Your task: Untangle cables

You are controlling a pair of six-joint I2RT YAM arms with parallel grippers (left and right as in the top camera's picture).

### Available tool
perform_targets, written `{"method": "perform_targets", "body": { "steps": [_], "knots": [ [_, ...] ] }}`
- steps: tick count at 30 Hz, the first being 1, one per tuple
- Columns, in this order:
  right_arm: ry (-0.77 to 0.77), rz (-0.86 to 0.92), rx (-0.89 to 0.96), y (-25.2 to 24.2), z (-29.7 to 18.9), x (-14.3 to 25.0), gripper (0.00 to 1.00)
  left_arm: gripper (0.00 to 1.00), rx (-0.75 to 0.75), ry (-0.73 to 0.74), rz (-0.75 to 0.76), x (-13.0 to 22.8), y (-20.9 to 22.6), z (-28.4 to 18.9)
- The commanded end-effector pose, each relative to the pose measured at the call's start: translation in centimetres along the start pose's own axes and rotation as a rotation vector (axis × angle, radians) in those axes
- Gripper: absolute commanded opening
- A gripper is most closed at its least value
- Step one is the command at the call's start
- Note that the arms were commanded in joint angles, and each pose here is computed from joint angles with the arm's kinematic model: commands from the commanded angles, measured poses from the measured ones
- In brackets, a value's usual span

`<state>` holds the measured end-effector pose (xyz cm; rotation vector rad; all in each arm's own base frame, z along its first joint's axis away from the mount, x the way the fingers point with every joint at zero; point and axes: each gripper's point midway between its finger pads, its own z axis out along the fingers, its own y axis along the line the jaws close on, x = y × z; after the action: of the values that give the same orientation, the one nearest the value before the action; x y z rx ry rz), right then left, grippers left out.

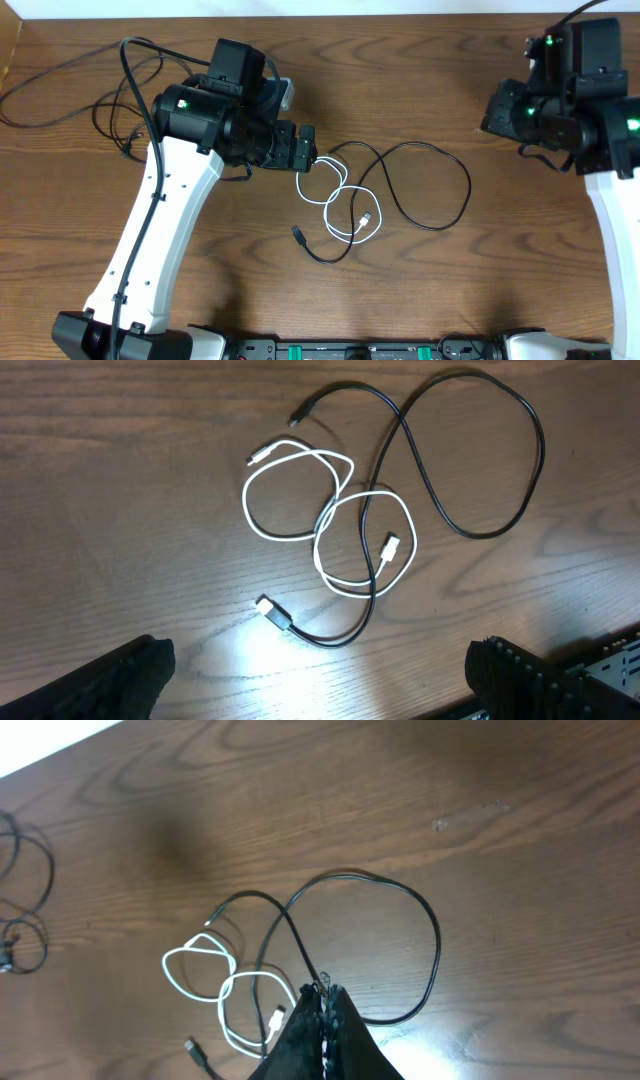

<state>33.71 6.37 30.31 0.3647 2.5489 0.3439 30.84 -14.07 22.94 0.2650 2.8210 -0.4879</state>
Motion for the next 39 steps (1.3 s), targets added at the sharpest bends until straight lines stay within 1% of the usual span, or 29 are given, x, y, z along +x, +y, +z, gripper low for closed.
{"method": "perform_targets", "body": {
  "steps": [1, 2, 3, 4, 5, 6, 9, 11, 12, 16, 21, 23, 26, 30, 35, 39],
  "knots": [
    [0.040, -0.029, -0.002, 0.1, 0.3, 0.8, 0.09, 0.98, -0.011, -0.003, -0.010, -0.2, 0.2, 0.0],
    [0.077, -0.024, 0.015, -0.4, 1.0, 1.6, 0.18, 0.98, -0.011, -0.003, -0.010, -0.2, 0.2, 0.0],
    [0.096, -0.023, 0.023, -0.7, 1.4, 2.1, 0.23, 0.98, -0.011, -0.003, -0.011, -0.2, 0.2, 0.0],
    [0.125, -0.015, 0.032, -1.0, 2.1, 2.8, 0.32, 0.98, -0.011, -0.003, -0.011, -0.2, 0.2, 0.0],
    [0.152, -0.007, 0.041, -1.2, 2.7, 3.6, 0.44, 0.98, -0.011, -0.003, -0.010, -0.2, 0.2, 0.0],
    [0.182, 0.000, 0.052, -1.5, 3.4, 4.4, 0.52, 0.98, -0.011, -0.003, -0.011, -0.2, 0.2, 0.0],
    [0.285, 0.001, 0.087, -2.4, 5.8, 7.6, 0.74, 0.98, -0.011, -0.003, -0.011, -0.2, 0.2, 0.0],
    [0.354, 0.006, 0.116, -3.1, 7.7, 10.2, 0.85, 0.98, -0.011, -0.003, -0.010, -0.2, 0.2, 0.0],
    [0.376, 0.013, 0.129, -3.5, 8.5, 11.3, 0.87, 0.98, -0.011, -0.003, -0.010, -0.2, 0.2, 0.0],
    [0.418, 0.071, 0.163, -4.8, 11.8, 14.5, 0.88, 0.98, -0.011, -0.003, -0.010, -0.2, 0.2, 0.0],
    [0.456, 0.162, 0.210, -6.4, 14.4, 18.2, 0.82, 0.98, -0.011, -0.003, -0.010, -0.2, 0.2, 0.0],
    [0.452, 0.180, 0.231, -7.0, 15.1, 19.0, 0.81, 0.98, -0.011, -0.003, -0.010, -0.2, 0.2, 0.0],
    [0.430, 0.209, 0.288, -7.9, 15.8, 19.8, 0.79, 0.98, -0.011, -0.003, -0.010, -0.2, 0.2, 0.0],
    [0.405, 0.204, 0.357, -8.8, 16.9, 19.7, 0.79, 0.98, -0.011, -0.003, -0.011, -0.2, 0.2, 0.0],
    [0.482, 0.205, 0.421, -9.9, 19.2, 20.9, 0.79, 0.98, -0.011, -0.003, -0.011, -0.2, 0.2, 0.0],
    [0.500, 0.203, 0.435, -10.1, 20.3, 21.2, 0.78, 0.98, -0.011, -0.003, -0.011, -0.2, 0.2, 0.0]
  ]
}}
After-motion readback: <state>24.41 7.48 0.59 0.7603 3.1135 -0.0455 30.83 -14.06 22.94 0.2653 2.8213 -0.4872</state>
